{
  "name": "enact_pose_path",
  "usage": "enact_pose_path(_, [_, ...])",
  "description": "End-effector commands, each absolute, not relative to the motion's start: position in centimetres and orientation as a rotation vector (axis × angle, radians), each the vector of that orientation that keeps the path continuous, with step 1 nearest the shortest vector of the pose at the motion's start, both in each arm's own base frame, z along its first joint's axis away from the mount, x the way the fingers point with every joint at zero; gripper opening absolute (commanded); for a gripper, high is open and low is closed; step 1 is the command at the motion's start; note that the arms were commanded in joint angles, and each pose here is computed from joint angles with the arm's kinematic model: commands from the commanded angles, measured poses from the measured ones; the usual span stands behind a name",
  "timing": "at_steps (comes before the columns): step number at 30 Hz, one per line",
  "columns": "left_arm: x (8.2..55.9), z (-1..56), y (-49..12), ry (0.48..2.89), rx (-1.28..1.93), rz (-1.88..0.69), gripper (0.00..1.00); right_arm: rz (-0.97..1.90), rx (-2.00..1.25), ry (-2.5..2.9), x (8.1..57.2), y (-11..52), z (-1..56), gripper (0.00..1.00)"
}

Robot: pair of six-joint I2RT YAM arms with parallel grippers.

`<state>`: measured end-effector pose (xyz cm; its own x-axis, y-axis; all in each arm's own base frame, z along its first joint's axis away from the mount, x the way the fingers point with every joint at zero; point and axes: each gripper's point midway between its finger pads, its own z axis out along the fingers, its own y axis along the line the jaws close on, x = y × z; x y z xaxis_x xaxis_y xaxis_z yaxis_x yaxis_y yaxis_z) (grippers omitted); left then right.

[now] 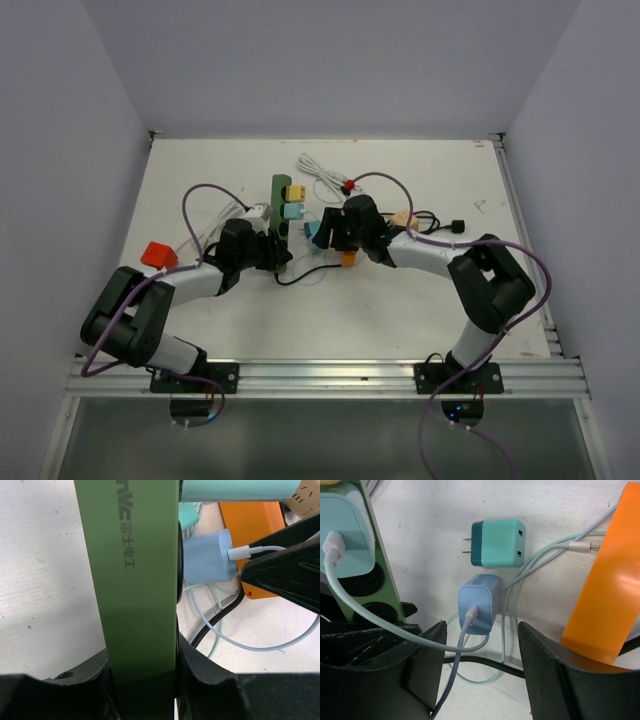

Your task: Pull the plug off the socket

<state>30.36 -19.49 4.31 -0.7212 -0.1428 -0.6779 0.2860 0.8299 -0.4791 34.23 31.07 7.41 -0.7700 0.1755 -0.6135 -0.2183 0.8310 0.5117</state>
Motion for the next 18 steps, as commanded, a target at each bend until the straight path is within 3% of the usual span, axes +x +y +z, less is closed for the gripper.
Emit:
enact_pose_path(1, [32.3,7.5,-20.2,2.116,0.17,-0.738,0.0,0.795,-0.073,2.239,34.0,30.7,11.0,0.64])
enact_pose_path(11, [32.2,7.5,-20.7,2.111,0.195,-0.741,0.0,0.923,-0.228,2.069,32.0,31.0,17.9,0.84])
enact_pose_path(18, [31.8,8.0,-21.3,2.095,0.222,-0.749,0.0,0.966,-0.205,2.088,35.3,34.3,18.6,0.81])
